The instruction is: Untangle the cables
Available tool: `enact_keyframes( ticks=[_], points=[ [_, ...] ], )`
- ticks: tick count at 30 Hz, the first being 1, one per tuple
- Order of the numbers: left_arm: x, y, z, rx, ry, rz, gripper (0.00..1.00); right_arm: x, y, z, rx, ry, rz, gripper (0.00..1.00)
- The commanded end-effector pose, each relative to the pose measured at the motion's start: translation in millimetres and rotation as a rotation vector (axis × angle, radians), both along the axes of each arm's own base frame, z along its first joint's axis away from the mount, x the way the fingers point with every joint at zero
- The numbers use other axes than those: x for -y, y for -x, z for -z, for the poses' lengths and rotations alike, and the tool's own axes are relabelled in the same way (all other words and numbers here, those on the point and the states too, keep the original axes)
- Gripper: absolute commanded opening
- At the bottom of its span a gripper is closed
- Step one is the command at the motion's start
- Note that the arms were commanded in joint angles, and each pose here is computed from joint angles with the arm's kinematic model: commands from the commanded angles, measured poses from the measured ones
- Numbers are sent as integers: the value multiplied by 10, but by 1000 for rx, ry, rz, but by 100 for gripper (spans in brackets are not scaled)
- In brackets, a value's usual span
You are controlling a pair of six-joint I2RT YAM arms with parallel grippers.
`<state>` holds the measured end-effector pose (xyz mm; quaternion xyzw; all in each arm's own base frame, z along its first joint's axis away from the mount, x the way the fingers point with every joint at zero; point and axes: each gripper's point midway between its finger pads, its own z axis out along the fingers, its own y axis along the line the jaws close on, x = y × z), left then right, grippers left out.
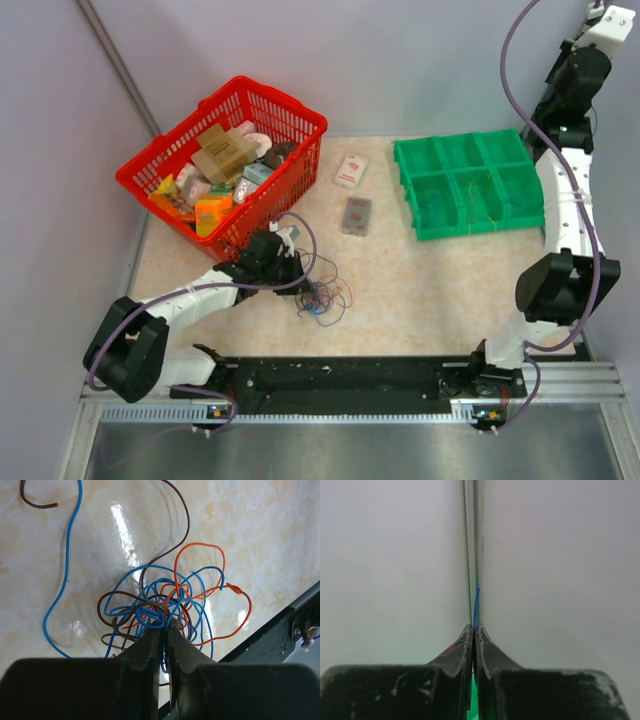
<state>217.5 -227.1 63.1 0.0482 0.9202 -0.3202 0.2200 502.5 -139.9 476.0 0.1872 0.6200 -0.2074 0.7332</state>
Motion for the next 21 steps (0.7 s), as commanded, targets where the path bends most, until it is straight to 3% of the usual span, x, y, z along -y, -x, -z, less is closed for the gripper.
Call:
enact_keyframes(
  ticks=[1, 8, 11, 21],
  points=[
    [47, -51, -53, 0, 28, -12, 13, 49, -16, -491, 161, 8, -57, 0],
    [35, -96, -83, 5, 25, -38, 13, -9, -531, -372, 159, 27, -160, 0],
    [45, -116, -77, -1, 24, -46, 13, -86, -670, -210, 148, -54, -205, 0],
    [88, -156, -67, -12, 32, -48, 13, -473, -283, 436, 132, -309, -287, 0]
  ],
)
